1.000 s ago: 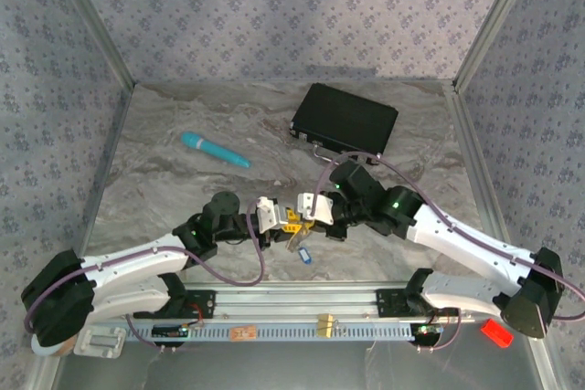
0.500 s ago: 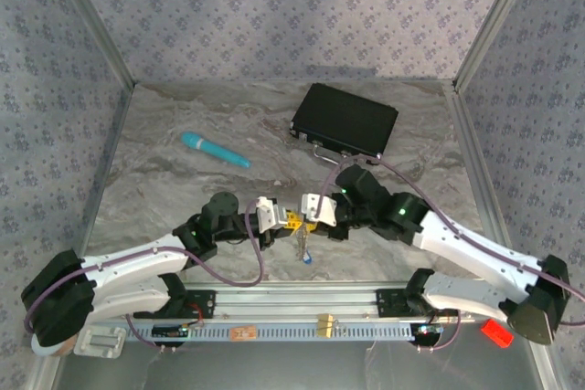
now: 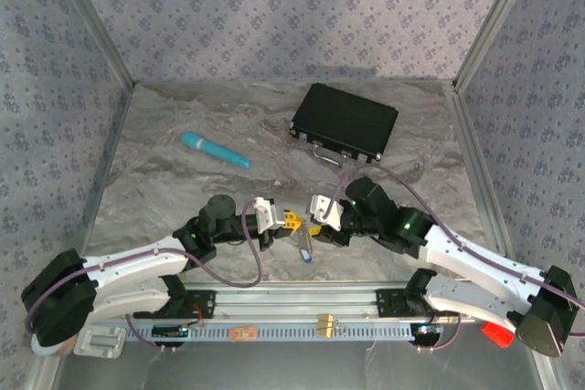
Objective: Put the keys on the keyring
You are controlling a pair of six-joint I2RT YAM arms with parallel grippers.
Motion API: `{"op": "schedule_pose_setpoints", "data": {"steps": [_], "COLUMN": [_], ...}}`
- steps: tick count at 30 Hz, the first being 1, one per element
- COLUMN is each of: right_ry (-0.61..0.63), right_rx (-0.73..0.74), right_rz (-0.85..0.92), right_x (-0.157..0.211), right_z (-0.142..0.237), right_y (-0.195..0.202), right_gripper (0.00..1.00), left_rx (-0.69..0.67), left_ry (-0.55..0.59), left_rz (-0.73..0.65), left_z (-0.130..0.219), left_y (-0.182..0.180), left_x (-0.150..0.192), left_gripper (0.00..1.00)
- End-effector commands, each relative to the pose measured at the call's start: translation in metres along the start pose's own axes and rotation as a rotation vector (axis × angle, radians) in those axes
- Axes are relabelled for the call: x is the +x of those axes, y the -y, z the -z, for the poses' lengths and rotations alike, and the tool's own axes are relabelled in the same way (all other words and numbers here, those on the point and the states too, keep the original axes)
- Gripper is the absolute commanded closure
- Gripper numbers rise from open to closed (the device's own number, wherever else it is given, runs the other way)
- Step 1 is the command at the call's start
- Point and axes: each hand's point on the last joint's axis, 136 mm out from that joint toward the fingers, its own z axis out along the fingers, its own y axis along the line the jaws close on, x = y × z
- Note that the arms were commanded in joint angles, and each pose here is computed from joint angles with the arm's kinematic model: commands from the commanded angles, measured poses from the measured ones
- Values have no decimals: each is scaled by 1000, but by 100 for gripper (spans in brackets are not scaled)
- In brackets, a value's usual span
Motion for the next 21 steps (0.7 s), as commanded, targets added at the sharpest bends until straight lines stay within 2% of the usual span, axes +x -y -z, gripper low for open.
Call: {"op": "schedule_pose_setpoints", "data": {"steps": [1,7,11,19,21], "right_ry": [15,-34,-7,31,43], "right_rx": [35,26,-18,-22,-28], "right_rz": [2,19,28,23,20], "right_x": [-2,10,3,-1,-2], "right_z": [-1,-8,-15,-30,-30], "right_y": [6,2,-5,-3,-4], "right_gripper": [67,61,60,61,65], "left_rx": [19,32,31,39,39], "left_ry": [78,89,100,111,111], "left_rz": [-20,-18,-15,-5,-7], "left_z": [3,4,4,5,6], "left_y": [4,7,7,8,9], "left_x": [-20,-21,-23,-25,-26], "left_gripper": [100,100,100,100,100]}}
